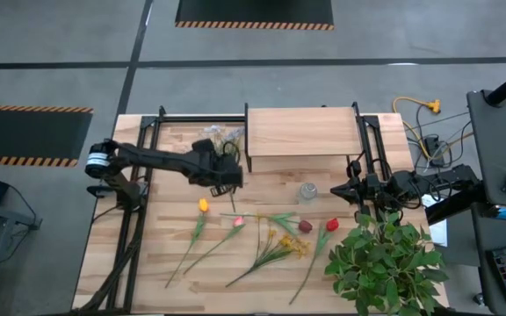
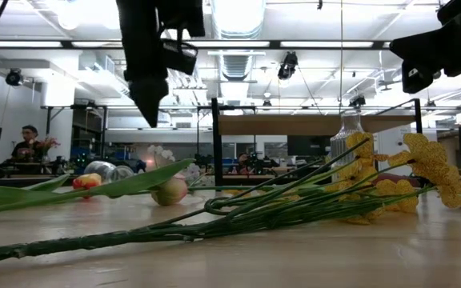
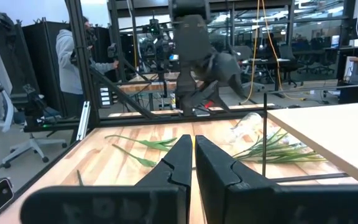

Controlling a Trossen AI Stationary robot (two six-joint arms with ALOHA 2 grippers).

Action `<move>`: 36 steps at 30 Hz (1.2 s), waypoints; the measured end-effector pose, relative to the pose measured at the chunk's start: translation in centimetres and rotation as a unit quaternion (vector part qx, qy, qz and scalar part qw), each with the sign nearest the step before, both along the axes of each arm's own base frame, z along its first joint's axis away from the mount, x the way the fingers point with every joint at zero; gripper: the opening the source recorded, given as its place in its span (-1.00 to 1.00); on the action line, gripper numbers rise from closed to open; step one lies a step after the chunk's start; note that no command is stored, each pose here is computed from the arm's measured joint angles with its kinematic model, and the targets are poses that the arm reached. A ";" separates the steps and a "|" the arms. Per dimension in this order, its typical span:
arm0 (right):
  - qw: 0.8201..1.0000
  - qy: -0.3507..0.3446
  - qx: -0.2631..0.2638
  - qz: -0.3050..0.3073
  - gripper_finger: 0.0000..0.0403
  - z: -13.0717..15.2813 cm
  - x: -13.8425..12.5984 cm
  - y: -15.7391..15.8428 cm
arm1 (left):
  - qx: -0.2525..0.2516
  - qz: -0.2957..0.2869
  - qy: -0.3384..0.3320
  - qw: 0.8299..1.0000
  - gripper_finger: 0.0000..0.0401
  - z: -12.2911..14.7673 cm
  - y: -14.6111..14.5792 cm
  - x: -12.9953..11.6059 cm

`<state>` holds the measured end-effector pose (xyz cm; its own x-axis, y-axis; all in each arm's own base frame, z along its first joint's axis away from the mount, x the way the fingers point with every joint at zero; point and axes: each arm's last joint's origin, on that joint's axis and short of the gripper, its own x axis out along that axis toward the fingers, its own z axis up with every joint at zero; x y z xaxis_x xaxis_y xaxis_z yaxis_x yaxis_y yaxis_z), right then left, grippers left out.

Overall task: Pick and place flowers into a vace then onto a shelf
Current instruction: Prepare the left transparent vase

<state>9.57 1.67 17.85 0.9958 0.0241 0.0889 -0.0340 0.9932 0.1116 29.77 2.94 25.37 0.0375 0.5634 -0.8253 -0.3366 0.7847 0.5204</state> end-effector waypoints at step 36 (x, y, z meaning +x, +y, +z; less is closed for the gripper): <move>0.999 0.004 -0.054 -0.005 -0.94 -0.1 0.0 0.0 | -0.104 -0.246 0.243 0.933 0.02 -9.1 4.0 -4.7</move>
